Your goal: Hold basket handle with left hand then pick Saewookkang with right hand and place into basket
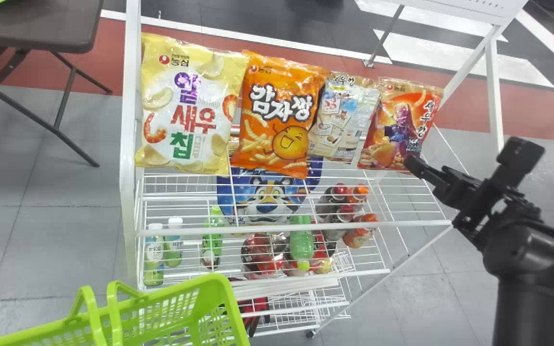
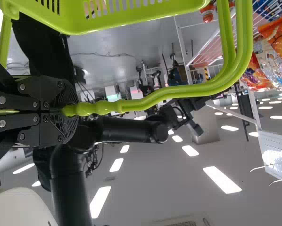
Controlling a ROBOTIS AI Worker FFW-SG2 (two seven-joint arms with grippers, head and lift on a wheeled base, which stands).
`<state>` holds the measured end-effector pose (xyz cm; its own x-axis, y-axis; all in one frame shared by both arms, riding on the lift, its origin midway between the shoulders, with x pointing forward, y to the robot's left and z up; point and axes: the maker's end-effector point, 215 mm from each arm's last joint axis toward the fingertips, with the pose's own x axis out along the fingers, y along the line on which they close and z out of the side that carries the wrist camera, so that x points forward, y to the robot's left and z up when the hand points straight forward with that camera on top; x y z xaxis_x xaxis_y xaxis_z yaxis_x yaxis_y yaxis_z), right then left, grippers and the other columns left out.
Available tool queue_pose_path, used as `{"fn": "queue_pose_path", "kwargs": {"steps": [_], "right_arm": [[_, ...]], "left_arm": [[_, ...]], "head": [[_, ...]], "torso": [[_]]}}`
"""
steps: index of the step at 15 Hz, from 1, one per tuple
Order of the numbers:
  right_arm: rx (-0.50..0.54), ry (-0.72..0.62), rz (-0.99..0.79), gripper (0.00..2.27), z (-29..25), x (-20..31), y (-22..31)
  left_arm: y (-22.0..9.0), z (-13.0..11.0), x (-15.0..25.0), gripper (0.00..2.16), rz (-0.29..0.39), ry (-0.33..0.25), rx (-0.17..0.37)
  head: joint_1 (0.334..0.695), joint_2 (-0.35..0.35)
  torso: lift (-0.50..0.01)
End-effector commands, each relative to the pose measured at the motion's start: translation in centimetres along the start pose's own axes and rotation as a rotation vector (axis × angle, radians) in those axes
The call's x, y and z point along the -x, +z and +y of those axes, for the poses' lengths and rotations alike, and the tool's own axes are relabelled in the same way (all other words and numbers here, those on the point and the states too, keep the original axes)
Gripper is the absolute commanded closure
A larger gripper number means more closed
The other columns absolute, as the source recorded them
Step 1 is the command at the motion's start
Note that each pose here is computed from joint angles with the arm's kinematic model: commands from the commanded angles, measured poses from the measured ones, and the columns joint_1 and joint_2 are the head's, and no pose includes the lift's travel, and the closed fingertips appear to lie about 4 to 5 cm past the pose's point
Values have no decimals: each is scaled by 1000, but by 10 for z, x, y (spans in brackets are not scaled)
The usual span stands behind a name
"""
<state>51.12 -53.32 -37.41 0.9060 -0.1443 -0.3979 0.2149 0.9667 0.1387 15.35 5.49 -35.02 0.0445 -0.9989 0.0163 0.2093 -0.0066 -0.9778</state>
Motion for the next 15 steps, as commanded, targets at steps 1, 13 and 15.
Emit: {"fn": "queue_pose_path", "kwargs": {"steps": [1, 13, 15], "right_arm": [[27, -2, 34, 56, 8, -26, 2], [121, -3, 124, 974, 38, -114, 12], [115, -46, 139, 2250, 30, -111, -3]], "left_arm": [[-5, -2, -1, 2155, 0, -11, 37], [-5, 9, 12, 2155, -21, 12, 66], [-5, 10, 10, 2155, -22, 8, 73]], "head": [[695, -350], [695, -350], [695, -350]], "torso": [[-15], [-15], [-15]]}}
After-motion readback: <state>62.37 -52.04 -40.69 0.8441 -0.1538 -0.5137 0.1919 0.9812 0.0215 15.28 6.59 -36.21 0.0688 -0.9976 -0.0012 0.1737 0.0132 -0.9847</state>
